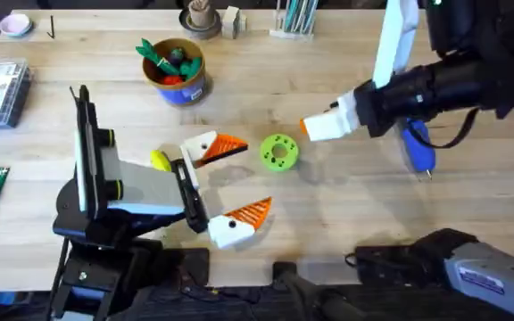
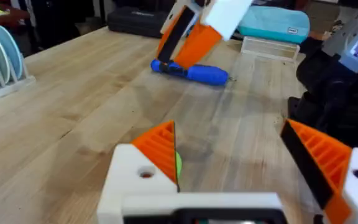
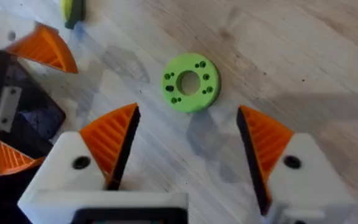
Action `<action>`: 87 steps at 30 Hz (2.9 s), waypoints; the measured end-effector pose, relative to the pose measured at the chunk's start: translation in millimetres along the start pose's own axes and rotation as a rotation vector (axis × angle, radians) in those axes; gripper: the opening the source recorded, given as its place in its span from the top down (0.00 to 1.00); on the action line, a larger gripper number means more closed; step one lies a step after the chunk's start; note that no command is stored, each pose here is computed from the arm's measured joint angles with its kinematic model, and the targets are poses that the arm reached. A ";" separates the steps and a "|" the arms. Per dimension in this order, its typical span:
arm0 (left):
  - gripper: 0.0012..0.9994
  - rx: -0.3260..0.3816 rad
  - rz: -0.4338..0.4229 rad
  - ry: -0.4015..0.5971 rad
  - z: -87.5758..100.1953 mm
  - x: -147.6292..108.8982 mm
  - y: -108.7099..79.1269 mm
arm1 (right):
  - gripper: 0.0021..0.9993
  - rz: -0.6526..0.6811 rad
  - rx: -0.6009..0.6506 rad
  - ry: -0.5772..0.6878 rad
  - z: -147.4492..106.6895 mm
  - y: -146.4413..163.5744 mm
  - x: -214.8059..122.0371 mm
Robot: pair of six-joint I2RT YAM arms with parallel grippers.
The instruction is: Pick up the gripper from the table and insert it into the empty holder that is missing its gripper. Then pick up a screw, insert it into the mounting hole, and use the screwdriver to tighten it. Finally, clean up the table by picking up the vegetable and placing it into the bucket.
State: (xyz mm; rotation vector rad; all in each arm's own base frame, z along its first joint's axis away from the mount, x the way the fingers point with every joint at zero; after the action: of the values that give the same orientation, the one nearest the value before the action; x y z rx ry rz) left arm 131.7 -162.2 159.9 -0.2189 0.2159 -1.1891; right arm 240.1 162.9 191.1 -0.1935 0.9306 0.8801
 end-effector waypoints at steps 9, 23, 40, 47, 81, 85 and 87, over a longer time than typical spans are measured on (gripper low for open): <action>0.01 0.007 0.038 -0.012 2.4 -0.1 6.1 | 0.02 0.012 -0.067 0.108 -17.7 7.6 13.1; 0.01 0.037 0.406 -0.110 21.7 -14.1 62.8 | 0.02 0.032 -0.259 0.198 -26.3 40.6 54.6; 0.01 0.029 0.755 -0.182 31.1 -46.4 109.3 | 0.23 -0.018 -0.329 0.328 -41.6 53.6 114.2; 0.01 0.025 0.825 -0.193 31.7 -54.7 117.2 | 0.32 -0.037 -0.330 0.341 -43.4 53.6 125.7; 0.01 0.024 0.844 -0.196 31.6 -57.1 119.5 | 0.99 -0.054 -0.315 0.350 -45.2 48.0 141.9; 0.01 0.024 0.844 -0.196 31.6 -57.1 119.5 | 0.99 -0.054 -0.314 0.355 -46.2 47.9 141.6; 0.01 0.024 0.844 -0.196 31.6 -57.0 119.5 | 1.00 -0.054 -0.313 0.357 -46.8 47.9 141.3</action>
State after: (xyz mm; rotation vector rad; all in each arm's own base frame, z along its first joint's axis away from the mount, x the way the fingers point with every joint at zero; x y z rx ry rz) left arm 226.7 -64.7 159.6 -0.1919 0.1002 -0.3291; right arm 216.9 251.9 64.7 -0.6594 1.1075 0.9557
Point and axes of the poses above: each hand's point on the last joint's axis, 136 mm out from that joint toward the fingers, its own x axis out along the fingers, its own y axis along the line the jaws close on, z = x × y, the point moved 1 cm from there along -x, back along the fingers, and after that the axes turned 11 degrees about -x, right-handed, at the moved point
